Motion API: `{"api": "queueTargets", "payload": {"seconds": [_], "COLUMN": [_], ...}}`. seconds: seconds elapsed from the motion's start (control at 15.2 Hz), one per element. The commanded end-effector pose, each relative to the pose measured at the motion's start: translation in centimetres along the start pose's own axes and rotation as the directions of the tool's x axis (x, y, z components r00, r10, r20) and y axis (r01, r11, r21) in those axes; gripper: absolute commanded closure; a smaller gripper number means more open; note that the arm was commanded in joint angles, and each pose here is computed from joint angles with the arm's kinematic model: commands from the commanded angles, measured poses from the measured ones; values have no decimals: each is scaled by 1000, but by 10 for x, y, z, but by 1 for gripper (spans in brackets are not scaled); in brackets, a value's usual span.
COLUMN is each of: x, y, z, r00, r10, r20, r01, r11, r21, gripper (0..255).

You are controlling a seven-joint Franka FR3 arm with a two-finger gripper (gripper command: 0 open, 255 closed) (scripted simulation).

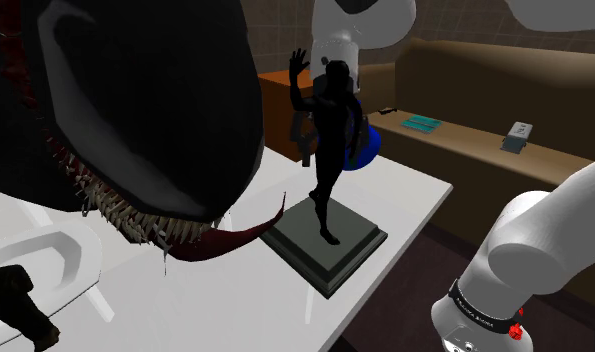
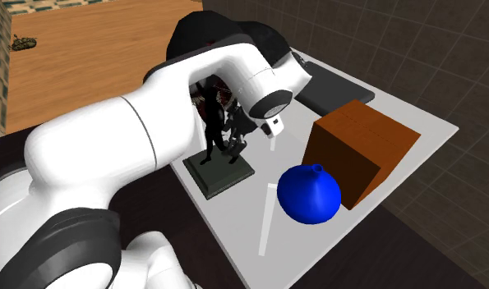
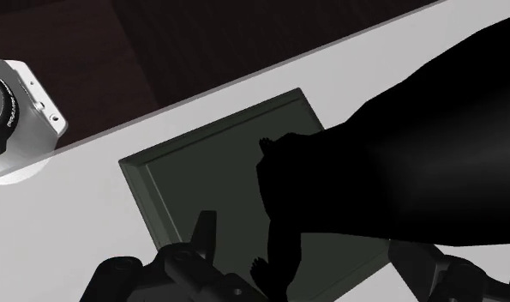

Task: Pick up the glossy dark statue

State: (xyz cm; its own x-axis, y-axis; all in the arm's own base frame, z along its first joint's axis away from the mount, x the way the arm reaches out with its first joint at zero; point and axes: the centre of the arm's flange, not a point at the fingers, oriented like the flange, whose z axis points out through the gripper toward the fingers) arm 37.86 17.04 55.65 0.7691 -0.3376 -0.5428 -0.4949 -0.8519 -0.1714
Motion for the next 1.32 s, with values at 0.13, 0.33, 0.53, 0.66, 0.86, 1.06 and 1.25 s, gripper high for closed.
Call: {"api": "queueTargets", "payload": {"seconds": [0.13, 0.33, 0.53, 0.66, 0.86, 1.06, 1.25], "x": [12, 16, 16, 16, 17, 14, 5], "y": [3, 5, 5, 5, 5, 4, 1], "z": [17, 24, 24, 24, 24, 20, 7], "r00": [1000, 1000, 1000, 1000, 1000, 1000, 1000], "r10": [3, 3, 3, 3, 3, 3, 3], "r20": [3, 3, 3, 3, 3, 3, 3], "r01": [-3, -3, -3, -3, -3, -3, -3], "r11": [1000, 1000, 1000, 1000, 1000, 1000, 1000], "r21": [1, 1, 1, 1, 1, 1, 1], "gripper": [0, 0, 255, 255, 255, 255, 255]}}
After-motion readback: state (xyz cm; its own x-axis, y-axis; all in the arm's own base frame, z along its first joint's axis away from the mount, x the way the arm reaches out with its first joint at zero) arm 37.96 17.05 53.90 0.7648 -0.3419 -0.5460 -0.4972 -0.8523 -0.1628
